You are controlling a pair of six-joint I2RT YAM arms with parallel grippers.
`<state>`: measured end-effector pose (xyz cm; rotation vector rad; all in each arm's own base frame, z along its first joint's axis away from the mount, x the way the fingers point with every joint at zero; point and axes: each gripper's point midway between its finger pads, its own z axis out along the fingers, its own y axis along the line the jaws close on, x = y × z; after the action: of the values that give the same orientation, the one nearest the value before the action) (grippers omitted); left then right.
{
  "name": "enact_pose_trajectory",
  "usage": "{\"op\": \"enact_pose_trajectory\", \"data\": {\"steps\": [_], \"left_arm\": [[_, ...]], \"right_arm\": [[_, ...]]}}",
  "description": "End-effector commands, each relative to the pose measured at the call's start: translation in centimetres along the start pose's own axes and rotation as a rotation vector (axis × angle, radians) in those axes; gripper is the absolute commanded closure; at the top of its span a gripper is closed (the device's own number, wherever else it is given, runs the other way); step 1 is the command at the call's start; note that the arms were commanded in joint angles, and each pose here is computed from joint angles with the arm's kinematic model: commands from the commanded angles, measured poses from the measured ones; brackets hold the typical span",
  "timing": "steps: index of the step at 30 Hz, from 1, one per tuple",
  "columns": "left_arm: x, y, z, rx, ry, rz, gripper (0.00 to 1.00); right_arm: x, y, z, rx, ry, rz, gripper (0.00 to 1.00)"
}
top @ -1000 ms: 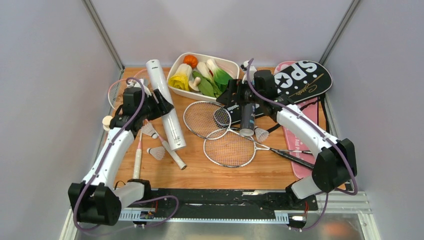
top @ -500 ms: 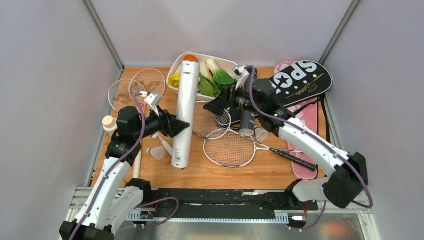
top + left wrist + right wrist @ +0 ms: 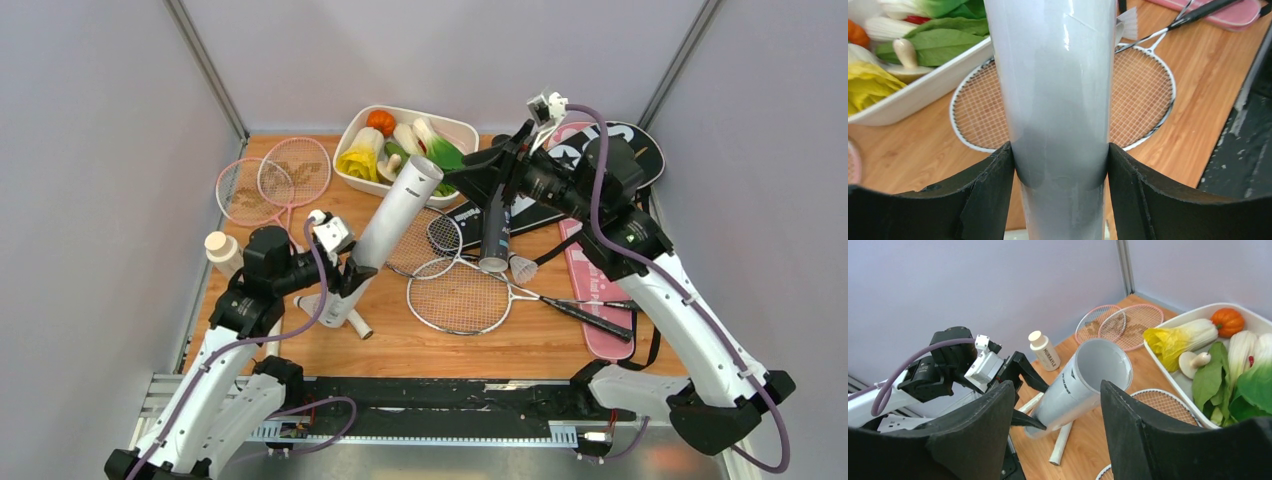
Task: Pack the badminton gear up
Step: Open the lid of the shuttle tube.
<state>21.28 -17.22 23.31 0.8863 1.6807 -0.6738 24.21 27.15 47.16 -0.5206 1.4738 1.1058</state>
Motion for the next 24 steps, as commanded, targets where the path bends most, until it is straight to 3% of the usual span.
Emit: {"op": "enact_pose_trajectory", "data": {"steps": [1, 18, 22, 24], "left_arm": [[-3.2, 1.5, -0.9, -0.07, -0.075, 0.267, 0.92], [-3.0, 0.6, -0.2, -0.002, -0.071, 0.34, 0.94], [-3.1, 0.7, -0.2, -0.006, -0.071, 0.345, 0.96], [-3.1, 0.9, -0.2, -0.016, -0.067, 0.344, 0.96]], "right_arm": [[2.5, -0.1, 0.6, -0.028, 0.113, 0.053, 0.35], [5.9, -1.7, 2.9, -0.043, 0.219, 0.071, 0.5], [6.7, -1.9, 2.9, -0.052, 0.24, 0.076, 0.63], [6.6, -1.8, 2.9, -0.054, 0.238, 0.069, 0.78]]}}
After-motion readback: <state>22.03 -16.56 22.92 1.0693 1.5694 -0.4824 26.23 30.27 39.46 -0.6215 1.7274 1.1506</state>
